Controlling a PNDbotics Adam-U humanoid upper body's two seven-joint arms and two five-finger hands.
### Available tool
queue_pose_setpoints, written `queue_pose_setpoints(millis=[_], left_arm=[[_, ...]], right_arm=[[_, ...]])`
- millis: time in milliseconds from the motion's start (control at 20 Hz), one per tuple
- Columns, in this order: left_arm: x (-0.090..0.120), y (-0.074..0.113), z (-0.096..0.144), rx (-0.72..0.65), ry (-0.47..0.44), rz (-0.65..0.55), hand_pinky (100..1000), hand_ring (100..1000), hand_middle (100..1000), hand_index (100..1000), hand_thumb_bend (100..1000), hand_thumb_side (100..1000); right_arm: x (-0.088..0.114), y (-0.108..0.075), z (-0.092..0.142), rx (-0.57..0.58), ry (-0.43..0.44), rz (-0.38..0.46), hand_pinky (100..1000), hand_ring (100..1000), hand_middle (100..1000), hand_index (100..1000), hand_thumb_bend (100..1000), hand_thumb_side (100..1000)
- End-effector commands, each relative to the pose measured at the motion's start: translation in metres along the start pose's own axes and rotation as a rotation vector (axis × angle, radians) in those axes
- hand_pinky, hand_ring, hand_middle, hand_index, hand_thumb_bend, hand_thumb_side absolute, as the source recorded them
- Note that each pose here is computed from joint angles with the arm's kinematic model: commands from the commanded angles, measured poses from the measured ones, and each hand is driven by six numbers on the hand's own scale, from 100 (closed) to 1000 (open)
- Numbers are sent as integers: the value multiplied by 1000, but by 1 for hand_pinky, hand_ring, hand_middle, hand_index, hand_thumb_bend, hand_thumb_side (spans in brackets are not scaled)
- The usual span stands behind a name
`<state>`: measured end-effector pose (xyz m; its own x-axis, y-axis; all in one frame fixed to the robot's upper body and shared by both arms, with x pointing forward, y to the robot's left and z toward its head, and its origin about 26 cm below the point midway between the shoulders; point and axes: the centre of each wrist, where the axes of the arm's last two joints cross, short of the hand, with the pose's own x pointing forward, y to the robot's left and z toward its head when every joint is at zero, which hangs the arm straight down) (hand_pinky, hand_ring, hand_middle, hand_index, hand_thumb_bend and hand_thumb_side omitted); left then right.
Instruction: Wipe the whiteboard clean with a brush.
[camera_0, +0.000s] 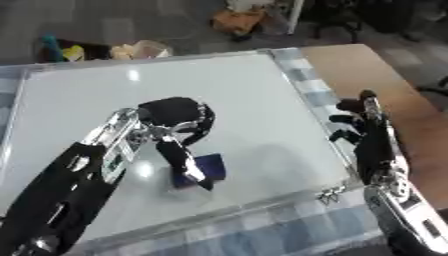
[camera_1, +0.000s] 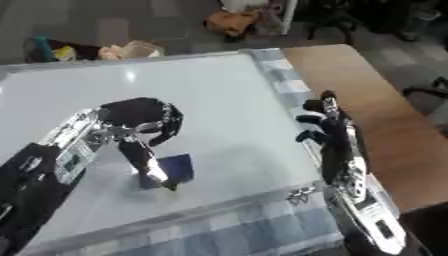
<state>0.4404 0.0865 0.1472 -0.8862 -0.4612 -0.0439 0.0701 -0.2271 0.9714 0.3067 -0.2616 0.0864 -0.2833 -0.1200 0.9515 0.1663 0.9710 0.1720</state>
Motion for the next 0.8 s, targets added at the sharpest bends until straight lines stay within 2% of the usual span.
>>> queue_pose_setpoints(millis=[50, 800], left_arm=[[1, 8, -2, -7, 0, -8, 522, 518, 531, 205, 889, 684], [10, 11, -5, -41, 5, -20, 462, 459, 510, 204, 912, 637]], right_arm=[[6, 0, -4, 11, -23, -2, 340, 592, 632, 642, 100, 760], [5, 1, -4, 19, -17, -3, 339, 592, 630, 642, 100, 762]])
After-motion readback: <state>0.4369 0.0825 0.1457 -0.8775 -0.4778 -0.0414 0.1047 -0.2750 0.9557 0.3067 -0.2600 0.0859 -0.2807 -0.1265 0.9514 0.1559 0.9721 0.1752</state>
